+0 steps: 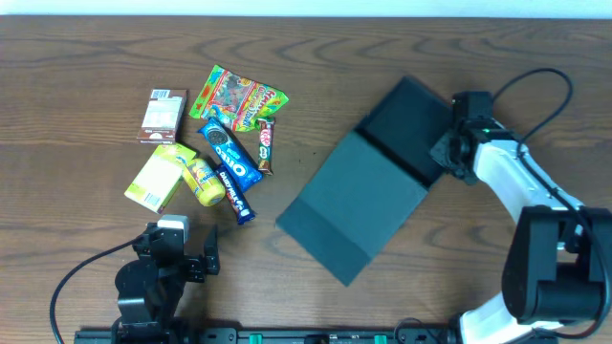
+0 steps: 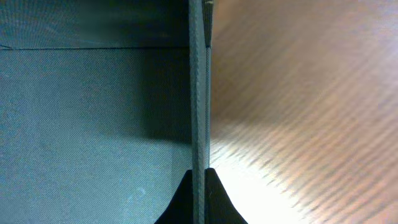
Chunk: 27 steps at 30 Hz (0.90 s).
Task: Pack container
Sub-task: 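Grip the box wall with the right gripper and rotate the box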
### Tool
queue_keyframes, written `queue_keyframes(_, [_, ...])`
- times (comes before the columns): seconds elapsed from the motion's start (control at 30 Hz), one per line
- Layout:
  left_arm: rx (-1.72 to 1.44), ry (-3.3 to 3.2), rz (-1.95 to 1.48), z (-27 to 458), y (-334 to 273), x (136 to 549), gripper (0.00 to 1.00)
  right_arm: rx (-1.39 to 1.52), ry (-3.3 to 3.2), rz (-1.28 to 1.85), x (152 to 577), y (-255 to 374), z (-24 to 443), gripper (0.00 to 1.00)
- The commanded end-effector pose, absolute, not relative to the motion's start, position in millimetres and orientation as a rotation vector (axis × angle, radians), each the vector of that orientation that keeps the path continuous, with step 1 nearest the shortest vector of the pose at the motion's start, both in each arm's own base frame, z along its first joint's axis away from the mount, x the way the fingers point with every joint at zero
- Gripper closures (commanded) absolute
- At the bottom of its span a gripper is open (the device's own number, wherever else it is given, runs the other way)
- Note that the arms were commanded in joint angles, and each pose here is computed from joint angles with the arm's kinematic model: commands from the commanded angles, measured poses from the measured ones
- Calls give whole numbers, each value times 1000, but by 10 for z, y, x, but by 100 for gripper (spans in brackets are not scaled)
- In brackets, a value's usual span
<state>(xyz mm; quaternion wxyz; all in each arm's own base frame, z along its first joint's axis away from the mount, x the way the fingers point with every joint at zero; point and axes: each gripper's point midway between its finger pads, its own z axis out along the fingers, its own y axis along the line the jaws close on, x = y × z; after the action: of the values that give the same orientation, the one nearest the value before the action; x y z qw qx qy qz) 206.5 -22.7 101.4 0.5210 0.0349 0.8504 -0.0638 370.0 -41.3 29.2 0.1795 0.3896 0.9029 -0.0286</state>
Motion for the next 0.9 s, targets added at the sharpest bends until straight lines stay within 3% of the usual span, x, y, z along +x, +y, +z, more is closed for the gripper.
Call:
queue_keyframes(0.0, [70, 2044, -155, 969, -217, 2067, 4, 1280, 2408, -47, 3772, -564, 477, 99])
queue_keyframes(0.17, [71, 2044, -155, 970, -217, 2067, 4, 1446, 2336, 45, 3774, -524, 463, 99])
queue_keyframes(0.2, [71, 2044, -155, 970, -217, 2067, 4, 1452, 2336, 80, 3795, -487, 464, 90])
queue_keyframes(0.23, [70, 2044, -155, 969, -217, 2067, 4, 1448, 2336, 96, 3813, -470, 468, 62])
queue_keyframes(0.3, [70, 2044, -155, 969, -217, 2067, 4, 1426, 2343, 86, 3816, -482, 481, 31])
queue_keyframes(0.37, [70, 2044, -155, 969, -217, 2067, 4, 1367, 2355, 66, 3832, -515, 539, 7])
queue_keyframes(0.4, [70, 2044, -155, 969, -217, 2067, 4, 1325, 2356, 50, 3851, -541, 601, 1])
queue_keyframes(0.7, [71, 2044, -155, 969, -217, 2067, 4, 798, 2188, -79, 4044, -725, 2046, 1])
queue_keyframes(0.8, [70, 2044, -155, 969, -217, 2067, 4, 321, 2199, -92, 4099, -498, 2451, 1])
queue_keyframes(0.87, [70, 2044, -155, 969, -217, 2067, 4, -37, 2238, -66, 4098, -235, 2432, 1])
